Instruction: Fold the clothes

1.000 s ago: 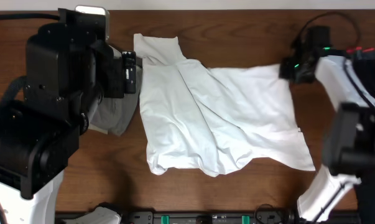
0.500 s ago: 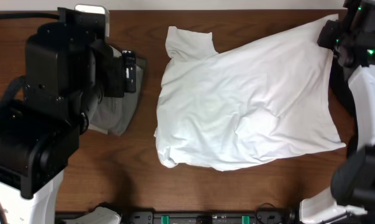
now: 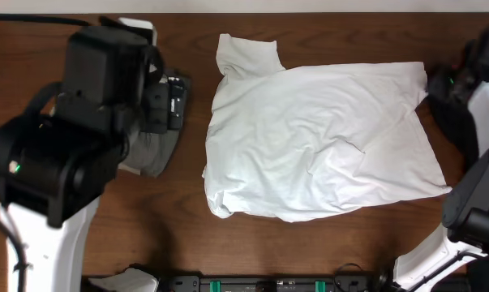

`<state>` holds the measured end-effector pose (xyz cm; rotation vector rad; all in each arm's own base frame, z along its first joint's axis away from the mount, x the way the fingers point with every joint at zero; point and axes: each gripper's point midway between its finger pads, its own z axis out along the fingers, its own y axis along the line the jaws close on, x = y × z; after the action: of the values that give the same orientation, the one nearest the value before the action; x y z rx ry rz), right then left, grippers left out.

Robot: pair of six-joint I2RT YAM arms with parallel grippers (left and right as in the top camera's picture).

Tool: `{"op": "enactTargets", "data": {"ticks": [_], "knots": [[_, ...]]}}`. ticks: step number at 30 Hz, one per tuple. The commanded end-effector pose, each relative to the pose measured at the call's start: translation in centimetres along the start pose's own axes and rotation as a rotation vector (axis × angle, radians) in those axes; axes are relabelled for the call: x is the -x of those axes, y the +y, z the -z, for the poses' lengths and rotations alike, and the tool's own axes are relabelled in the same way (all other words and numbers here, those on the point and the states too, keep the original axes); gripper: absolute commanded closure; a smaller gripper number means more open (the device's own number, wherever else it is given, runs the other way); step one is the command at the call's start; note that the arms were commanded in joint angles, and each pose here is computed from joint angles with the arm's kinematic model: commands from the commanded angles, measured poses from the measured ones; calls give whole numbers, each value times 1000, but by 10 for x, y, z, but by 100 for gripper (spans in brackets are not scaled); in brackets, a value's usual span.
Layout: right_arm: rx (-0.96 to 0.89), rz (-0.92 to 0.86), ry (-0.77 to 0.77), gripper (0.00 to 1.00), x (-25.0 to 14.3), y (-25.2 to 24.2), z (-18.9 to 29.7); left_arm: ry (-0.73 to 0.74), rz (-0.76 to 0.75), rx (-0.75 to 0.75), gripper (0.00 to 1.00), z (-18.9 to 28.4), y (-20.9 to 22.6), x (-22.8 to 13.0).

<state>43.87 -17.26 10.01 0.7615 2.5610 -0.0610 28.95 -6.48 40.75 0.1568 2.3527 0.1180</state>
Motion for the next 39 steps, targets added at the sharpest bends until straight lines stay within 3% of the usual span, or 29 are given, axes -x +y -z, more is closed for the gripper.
{"op": "enactTargets", "data": {"ticks": [1,4,10,16,19,22,25,29,32,35,39], "knots": [[-8,-80,66,52,-15,-16,-5,62,-1,-64,9,-10,-15,-7],[-62,-143,125,71,-31,-38,-21,134,-12,-156,9,-22,-36,-16],[-189,-266,228,88,-59,-102,-59,309,-52,-160,9,-55,-48,-42],[-251,-402,306,98,-85,-162,-72,367,-100,-156,9,-79,-55,-47],[-360,-496,294,99,-90,-205,-56,372,-108,-157,9,-85,-58,-45],[-321,-562,243,99,-78,-220,-37,362,-105,-159,9,-88,-59,-42],[-137,-592,154,97,-49,-204,-16,329,-98,-164,9,-91,-61,-35],[151,-476,57,85,-12,-149,14,279,-85,-187,9,-95,-68,-22],[258,-366,60,77,-6,-102,26,264,-78,-212,9,-100,-74,-17],[282,-265,119,77,-17,-63,21,277,-79,-217,9,-106,-77,-18],[270,-155,191,88,-36,-16,5,306,-81,-238,9,-113,-84,-22]]}}
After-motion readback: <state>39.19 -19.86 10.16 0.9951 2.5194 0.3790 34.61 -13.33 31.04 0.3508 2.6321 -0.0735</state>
